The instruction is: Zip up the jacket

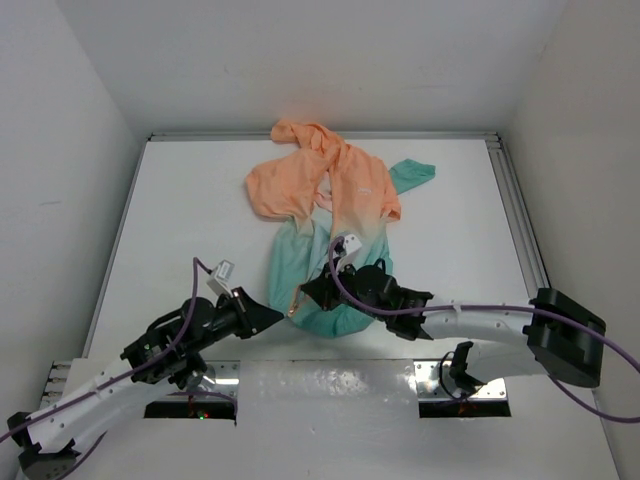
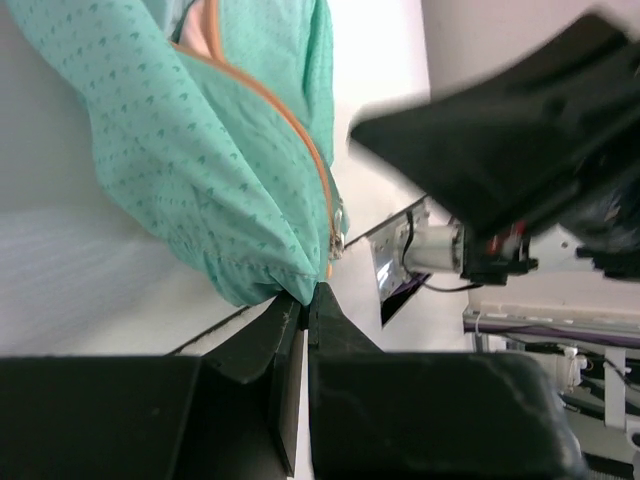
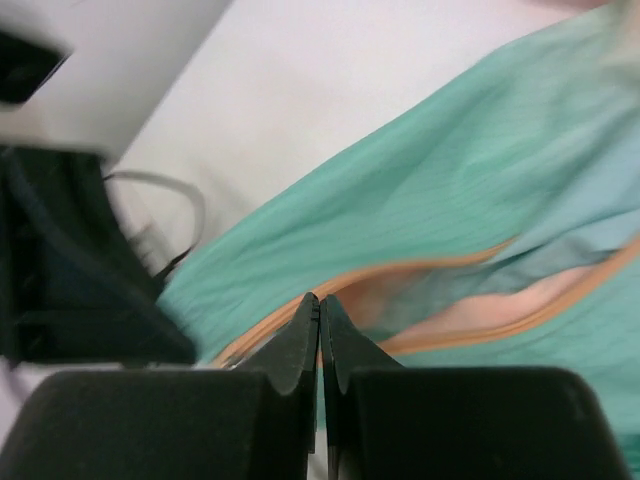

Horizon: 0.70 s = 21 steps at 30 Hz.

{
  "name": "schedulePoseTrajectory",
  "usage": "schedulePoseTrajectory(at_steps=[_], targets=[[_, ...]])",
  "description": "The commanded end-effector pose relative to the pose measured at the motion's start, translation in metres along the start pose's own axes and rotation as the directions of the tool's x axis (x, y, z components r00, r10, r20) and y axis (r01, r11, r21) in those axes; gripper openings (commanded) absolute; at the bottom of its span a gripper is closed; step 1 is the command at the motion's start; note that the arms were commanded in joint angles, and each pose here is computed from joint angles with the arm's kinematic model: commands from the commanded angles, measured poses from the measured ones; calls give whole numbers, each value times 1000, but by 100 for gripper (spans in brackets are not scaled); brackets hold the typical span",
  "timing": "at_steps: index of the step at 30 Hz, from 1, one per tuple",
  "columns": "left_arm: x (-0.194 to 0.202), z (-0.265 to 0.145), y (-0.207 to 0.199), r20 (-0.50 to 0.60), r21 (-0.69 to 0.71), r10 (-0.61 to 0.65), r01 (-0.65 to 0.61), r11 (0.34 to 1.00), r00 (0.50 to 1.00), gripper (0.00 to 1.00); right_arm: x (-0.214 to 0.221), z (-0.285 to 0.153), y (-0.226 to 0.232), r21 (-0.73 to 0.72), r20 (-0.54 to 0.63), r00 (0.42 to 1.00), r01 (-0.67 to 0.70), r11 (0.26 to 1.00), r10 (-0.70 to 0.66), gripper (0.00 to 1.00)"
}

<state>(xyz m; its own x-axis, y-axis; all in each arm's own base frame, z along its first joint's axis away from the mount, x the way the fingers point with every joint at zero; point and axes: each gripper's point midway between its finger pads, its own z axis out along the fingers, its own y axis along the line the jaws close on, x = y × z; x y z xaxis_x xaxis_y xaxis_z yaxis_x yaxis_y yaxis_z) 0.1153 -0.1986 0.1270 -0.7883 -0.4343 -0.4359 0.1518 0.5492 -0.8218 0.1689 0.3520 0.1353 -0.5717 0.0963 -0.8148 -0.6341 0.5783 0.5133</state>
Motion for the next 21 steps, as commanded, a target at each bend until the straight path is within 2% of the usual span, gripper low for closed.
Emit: schedulePoseTrajectory(at_steps=[1, 7, 12, 14, 18, 19, 21], targets=[[4, -7, -1, -27, -4, 19, -19, 1000, 999, 0, -44, 4, -31, 184, 148, 987, 39, 982, -66, 0], [8, -4, 6, -46, -25, 29, -31, 999, 999, 0, -39, 7, -39, 212, 131, 989, 45, 976, -74, 0], [7, -1, -4, -51, 10, 37, -37, 999, 998, 0, -11, -5, -3, -30, 41, 999, 18, 999, -17, 0], [8, 1, -1, -52, -4, 42, -42, 999, 998, 0, 1, -18, 24, -194, -10, 1000, 1, 981, -3, 0], [10, 5, -11, -60, 52, 31, -28, 998, 998, 0, 4, -30, 44, -307, -36, 999, 3, 952, -14, 30], [10, 5, -12, -61, 58, 31, -28, 998, 998, 0, 5, -30, 42, -301, -38, 999, 15, 954, -27, 44], [11, 5, -13, -59, 74, 23, -18, 997, 998, 0, 9, -28, 36, -283, -57, 998, 17, 959, -34, 50]])
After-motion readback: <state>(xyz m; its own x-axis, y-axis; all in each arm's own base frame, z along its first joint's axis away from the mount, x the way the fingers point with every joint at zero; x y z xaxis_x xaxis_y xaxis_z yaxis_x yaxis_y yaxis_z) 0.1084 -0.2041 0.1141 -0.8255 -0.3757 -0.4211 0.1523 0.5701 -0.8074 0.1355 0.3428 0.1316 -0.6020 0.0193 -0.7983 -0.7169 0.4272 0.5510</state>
